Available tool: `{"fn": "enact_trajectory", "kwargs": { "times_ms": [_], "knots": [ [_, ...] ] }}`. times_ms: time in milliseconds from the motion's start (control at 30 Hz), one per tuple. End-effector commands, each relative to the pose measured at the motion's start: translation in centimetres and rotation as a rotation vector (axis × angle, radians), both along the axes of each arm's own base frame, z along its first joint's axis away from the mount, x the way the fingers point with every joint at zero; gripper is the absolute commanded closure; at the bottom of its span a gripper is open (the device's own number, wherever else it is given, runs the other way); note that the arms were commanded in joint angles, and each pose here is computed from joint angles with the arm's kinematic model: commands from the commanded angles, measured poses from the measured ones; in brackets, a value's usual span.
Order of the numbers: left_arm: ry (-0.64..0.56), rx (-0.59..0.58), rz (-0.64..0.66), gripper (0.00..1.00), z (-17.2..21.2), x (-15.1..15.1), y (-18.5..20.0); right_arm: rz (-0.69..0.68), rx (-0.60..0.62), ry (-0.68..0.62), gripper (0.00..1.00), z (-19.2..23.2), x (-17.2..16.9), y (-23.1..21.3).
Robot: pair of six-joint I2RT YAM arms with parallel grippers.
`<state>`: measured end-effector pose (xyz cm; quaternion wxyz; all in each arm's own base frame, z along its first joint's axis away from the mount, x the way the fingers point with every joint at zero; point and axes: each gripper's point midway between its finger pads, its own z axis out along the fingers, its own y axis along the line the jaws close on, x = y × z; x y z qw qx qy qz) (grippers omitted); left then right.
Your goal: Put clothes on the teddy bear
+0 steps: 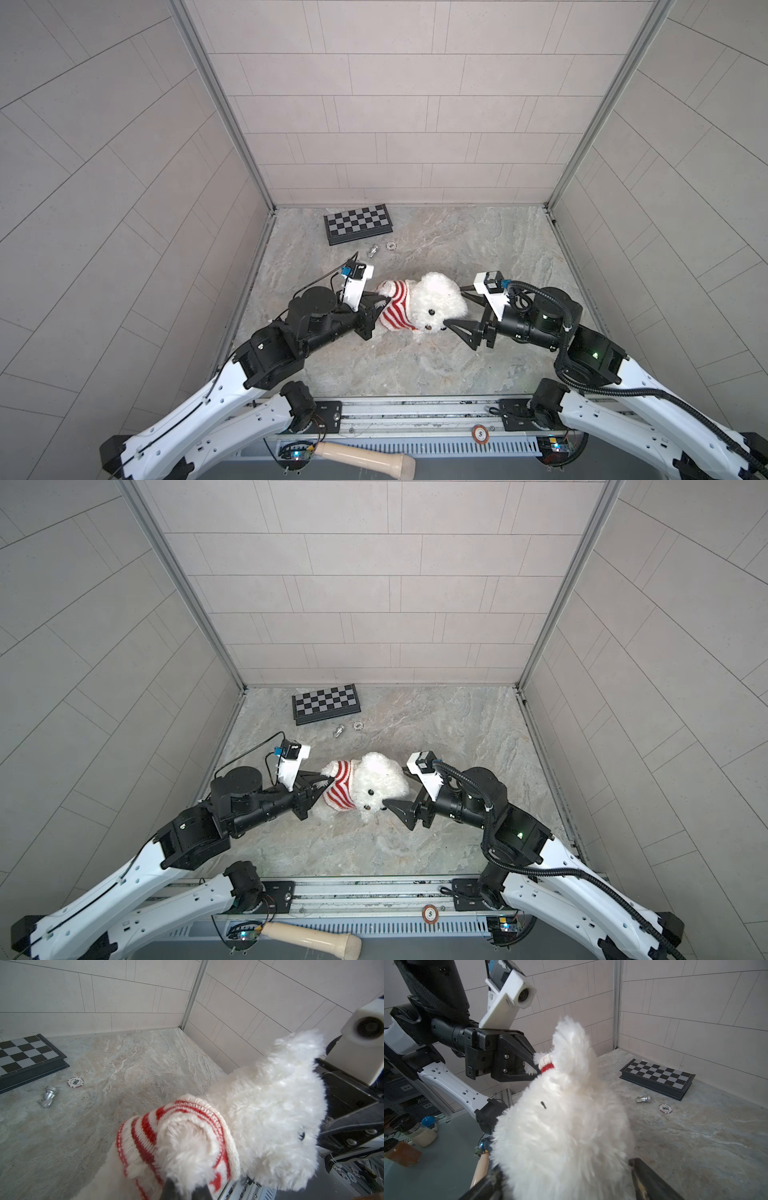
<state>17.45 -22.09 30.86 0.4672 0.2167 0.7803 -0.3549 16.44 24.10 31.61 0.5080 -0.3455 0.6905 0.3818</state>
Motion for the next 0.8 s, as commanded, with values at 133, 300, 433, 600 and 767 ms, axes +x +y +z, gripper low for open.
{"fn": "enact_trajectory", "kwargs": {
  "times_ms": [133,300,433,600,767],
  "knots": [
    [-0.071,-0.055,-0.055,1.0,2.3,-0.6,-0.5,0.068,0.041,0.008,0.36,1.0,-0.1,1.5],
    [-0.059,-0.032,-0.03,1.0,1.7,-0.2,-0.3,0.057,0.055,-0.007,0.61,1.1,0.0,1.3],
    [-0.033,0.006,0.074,0.79,0.4,0.9,1.1,0.068,0.059,-0.018,0.73,1.2,-0.2,1.3],
    [0.05,-0.001,0.101,0.09,-0.9,0.1,2.2,0.05,0.067,-0.04,0.8,1.6,0.1,0.7],
    [0.168,-0.125,0.043,0.15,-3.1,-2.1,2.0,0.028,0.081,-0.041,0.86,1.6,0.7,0.3]
  ]
}}
